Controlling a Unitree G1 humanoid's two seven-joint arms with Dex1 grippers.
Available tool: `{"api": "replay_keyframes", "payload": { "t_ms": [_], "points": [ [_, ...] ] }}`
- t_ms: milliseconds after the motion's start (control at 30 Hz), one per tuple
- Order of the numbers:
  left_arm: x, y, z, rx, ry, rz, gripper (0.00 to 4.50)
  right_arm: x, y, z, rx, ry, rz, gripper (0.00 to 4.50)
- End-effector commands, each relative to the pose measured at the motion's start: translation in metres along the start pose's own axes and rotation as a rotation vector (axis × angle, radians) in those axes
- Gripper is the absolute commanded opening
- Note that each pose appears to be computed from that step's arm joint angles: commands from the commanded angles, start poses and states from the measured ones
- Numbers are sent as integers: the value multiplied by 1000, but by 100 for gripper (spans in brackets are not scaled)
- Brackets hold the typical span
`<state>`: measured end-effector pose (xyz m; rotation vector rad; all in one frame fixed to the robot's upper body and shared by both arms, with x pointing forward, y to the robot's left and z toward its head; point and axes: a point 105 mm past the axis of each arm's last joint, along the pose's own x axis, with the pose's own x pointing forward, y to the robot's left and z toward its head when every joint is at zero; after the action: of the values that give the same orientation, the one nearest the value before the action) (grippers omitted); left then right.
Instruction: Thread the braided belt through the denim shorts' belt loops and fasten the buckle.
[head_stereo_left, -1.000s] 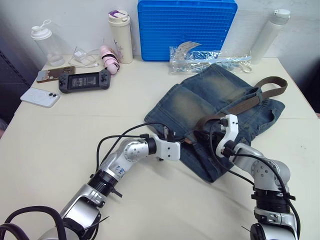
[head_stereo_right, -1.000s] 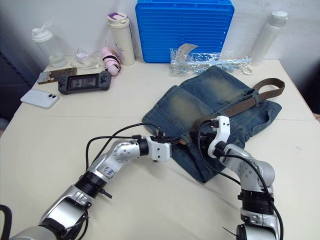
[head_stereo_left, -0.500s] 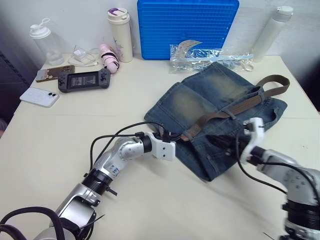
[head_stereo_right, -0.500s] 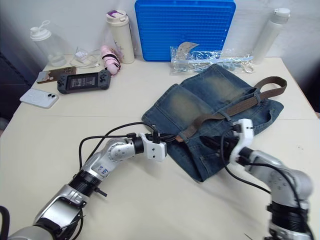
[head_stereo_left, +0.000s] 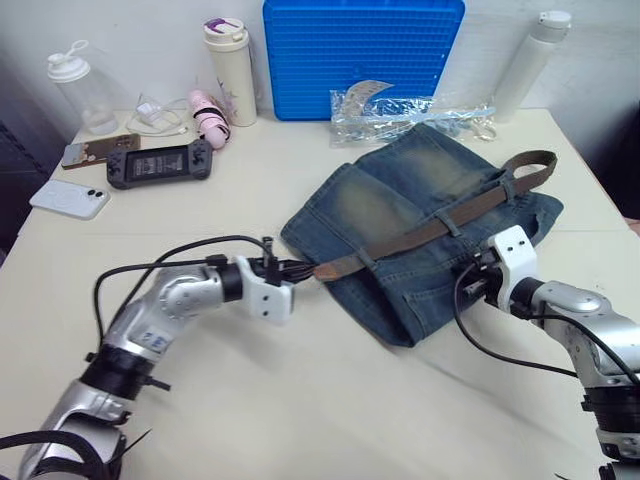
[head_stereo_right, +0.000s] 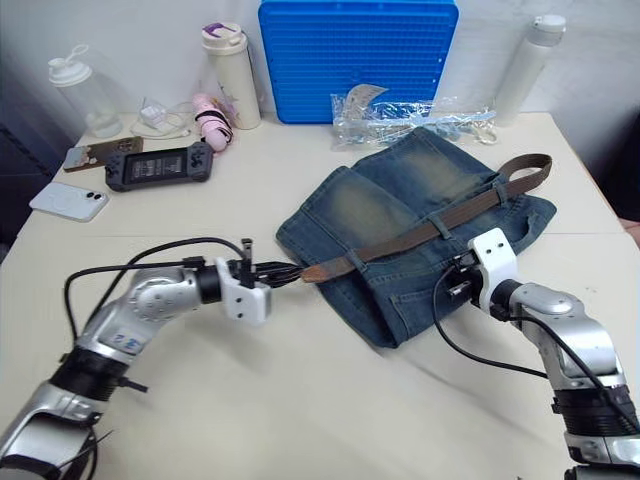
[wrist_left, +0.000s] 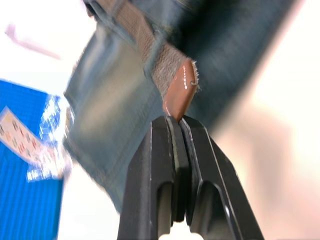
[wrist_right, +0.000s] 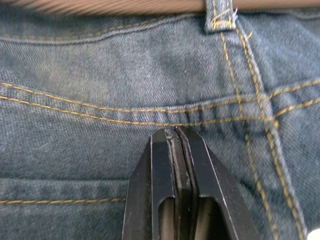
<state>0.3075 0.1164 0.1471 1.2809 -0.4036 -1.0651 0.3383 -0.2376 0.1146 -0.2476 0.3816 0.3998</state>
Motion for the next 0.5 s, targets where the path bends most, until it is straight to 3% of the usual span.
{"api": "replay_keyframes", "payload": {
  "t_ms": [33, 167, 300, 500],
  "points": [
    [-49, -9, -16, -9, 91, -19, 0, 10, 6, -21, 23, 87, 30, 4],
    [-100, -45, -34, -110, 211, -155, 0, 15, 12, -18, 25, 91, 73, 4],
    [-155, -66, -52, -243, 359, -190, 0, 17, 16, -17, 13, 100, 102, 4],
    [-193, -101, -56, -436, 472, -242, 0, 19, 18, -10, 4, 94, 124, 4]
  ]
}}
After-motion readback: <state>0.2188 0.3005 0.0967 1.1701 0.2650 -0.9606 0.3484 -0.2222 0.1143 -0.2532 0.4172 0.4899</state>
